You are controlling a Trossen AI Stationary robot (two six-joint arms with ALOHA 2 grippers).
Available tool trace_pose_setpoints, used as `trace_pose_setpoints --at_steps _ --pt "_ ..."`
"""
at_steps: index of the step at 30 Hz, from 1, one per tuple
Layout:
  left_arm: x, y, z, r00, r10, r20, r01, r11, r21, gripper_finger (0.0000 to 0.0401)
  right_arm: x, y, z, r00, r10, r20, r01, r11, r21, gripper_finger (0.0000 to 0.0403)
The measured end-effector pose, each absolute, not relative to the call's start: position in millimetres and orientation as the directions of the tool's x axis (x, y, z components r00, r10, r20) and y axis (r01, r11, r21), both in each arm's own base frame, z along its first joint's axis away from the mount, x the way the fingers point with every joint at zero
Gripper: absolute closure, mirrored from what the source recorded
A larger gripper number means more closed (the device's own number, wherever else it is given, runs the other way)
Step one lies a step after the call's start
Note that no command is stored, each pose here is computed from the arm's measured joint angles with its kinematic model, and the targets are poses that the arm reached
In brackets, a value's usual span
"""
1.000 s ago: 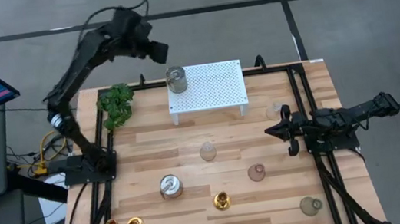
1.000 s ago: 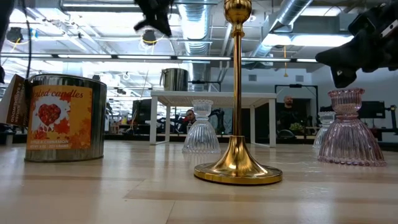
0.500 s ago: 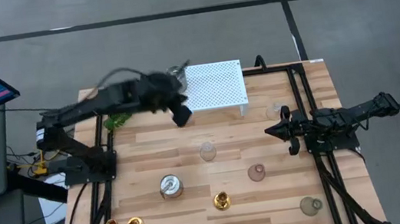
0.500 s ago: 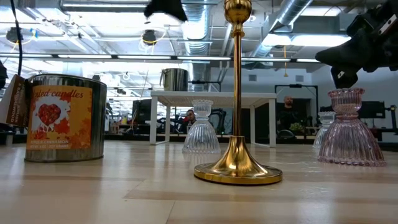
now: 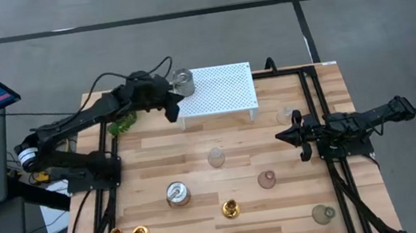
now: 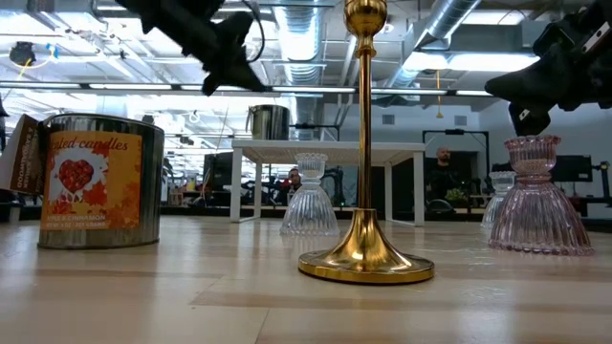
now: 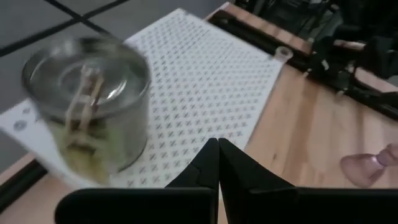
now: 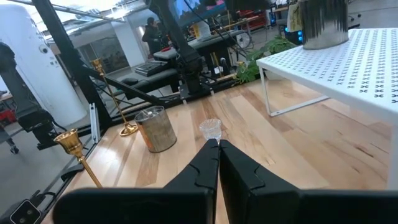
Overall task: Pick & Place candle stick holders
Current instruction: Put the top silver scented candle on the shelf
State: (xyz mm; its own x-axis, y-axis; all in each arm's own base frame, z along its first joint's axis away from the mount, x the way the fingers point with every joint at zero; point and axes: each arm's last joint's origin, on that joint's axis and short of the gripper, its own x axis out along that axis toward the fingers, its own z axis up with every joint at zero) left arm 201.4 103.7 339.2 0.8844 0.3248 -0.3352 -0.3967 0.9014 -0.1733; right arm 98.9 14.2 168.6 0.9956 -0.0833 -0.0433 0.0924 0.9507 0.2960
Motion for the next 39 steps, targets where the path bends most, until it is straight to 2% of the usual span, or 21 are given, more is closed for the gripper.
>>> trace_pose_setpoints --at_steps 15,39 --pt "223.6 132.1 302.6 0.841 0.367 -0.396 -0.438 0.893 -0.101 0.0400 98.8 14.2 168.6 0.996 -0.083 -0.043 0.092 0.951 0.296 0.0398" --pt "210.1 160.1 308.0 0.824 0.462 -0.328 -0.513 0.854 -0.084 0.0400 98.7 14.2 168.0 0.995 -0.083 -0.052 0.095 0.951 0.293 0.0398"
